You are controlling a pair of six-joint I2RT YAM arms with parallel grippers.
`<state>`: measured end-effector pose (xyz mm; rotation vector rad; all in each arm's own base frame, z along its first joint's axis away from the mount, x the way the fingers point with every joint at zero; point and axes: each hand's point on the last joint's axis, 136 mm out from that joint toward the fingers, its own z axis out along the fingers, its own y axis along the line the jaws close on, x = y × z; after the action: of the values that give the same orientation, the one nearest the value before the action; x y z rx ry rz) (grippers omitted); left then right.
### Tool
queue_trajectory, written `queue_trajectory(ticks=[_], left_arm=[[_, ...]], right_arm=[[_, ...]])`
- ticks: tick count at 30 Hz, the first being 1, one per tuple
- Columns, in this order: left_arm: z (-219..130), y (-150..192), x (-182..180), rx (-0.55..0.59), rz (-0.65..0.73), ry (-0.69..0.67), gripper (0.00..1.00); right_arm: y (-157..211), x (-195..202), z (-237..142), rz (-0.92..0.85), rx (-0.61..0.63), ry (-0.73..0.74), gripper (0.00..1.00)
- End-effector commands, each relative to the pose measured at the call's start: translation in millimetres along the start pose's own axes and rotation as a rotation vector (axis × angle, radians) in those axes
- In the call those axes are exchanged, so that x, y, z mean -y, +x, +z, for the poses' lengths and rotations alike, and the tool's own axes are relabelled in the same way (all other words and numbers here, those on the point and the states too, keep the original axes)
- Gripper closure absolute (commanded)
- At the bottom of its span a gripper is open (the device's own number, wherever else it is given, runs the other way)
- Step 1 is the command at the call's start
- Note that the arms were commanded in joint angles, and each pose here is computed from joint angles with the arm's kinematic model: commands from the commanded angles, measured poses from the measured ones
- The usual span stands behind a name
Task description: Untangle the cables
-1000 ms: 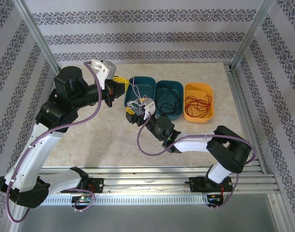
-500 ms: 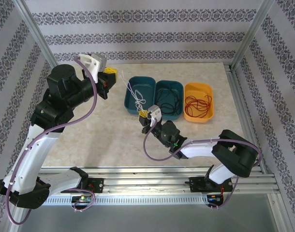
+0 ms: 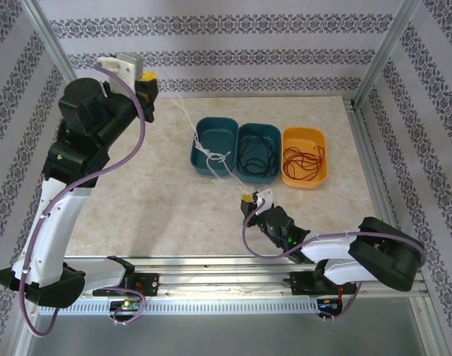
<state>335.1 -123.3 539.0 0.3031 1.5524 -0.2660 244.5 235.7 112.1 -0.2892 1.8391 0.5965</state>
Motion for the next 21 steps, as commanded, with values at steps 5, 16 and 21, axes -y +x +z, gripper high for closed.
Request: queue_trajectory(ticks=[5, 16, 21], left_arm=[[9, -19, -4, 0.06, 0.006, 0.008, 1.0], [12, -44, -51, 0.095, 0.009, -0.135, 1.0], [15, -43, -64, 0.096, 0.007, -0.17, 1.0]], right_arm=[[7, 24, -23, 0.055, -0.039, 0.099, 1.0], [2, 71, -69, 0.093, 0.009, 0.274, 1.0], [-7, 80, -87, 0.085, 0.028, 0.298, 1.0]])
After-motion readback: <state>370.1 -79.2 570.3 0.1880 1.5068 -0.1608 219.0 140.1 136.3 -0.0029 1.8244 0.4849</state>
